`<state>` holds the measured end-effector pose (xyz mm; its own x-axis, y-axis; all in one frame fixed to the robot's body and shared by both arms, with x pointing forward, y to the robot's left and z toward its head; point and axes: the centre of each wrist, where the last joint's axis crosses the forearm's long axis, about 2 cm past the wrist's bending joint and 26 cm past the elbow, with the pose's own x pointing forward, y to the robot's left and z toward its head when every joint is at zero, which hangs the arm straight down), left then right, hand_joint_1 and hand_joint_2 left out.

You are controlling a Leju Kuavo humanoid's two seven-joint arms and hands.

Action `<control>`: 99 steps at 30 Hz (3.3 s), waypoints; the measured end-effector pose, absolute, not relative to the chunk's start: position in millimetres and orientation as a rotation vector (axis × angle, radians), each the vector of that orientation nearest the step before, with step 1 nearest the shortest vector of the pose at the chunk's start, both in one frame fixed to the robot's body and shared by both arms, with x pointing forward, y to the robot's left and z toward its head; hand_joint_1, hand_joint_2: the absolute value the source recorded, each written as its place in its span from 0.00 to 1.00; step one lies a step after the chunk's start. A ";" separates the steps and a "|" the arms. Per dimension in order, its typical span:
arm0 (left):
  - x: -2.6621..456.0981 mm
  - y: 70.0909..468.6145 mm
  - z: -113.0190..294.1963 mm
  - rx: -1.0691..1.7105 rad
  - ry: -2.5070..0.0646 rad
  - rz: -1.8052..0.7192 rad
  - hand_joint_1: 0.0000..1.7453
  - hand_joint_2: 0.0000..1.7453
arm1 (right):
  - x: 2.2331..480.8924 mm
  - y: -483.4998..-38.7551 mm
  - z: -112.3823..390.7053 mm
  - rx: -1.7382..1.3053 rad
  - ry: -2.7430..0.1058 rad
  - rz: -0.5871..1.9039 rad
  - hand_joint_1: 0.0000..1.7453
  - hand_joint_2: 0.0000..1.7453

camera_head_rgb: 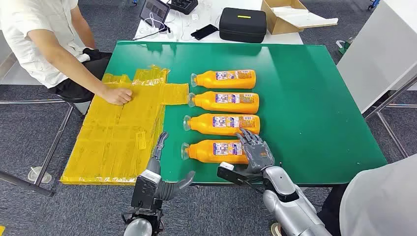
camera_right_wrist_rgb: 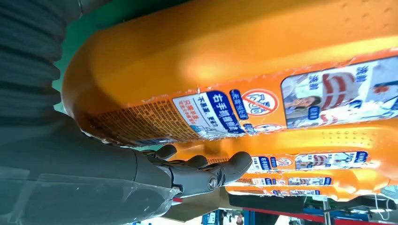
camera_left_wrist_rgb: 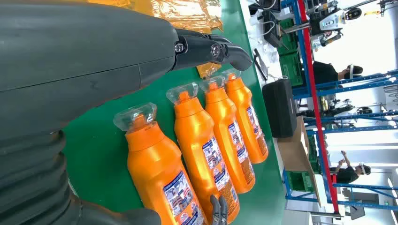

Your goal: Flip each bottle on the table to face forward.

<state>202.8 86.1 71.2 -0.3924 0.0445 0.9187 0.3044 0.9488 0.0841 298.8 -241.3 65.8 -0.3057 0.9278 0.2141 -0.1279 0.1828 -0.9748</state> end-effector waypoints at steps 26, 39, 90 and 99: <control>202.3 83.0 70.2 -0.278 -1.942 -0.251 0.00 1.00 | 318.9 -268.2 49.5 -0.529 -1.316 1.245 1.00 1.00; 196.3 83.7 71.4 -0.434 -1.927 -0.118 0.00 1.00 | 277.2 -243.0 35.8 -0.235 -1.641 0.758 0.98 1.00; 214.4 91.6 87.2 -0.884 -1.691 0.175 0.00 1.00 | 238.8 -122.7 57.1 0.164 -1.898 0.740 1.00 1.00; 220.8 94.5 90.8 -0.988 -1.681 0.225 1.00 1.00 | 241.4 -118.1 56.8 0.203 -1.904 0.730 0.64 1.00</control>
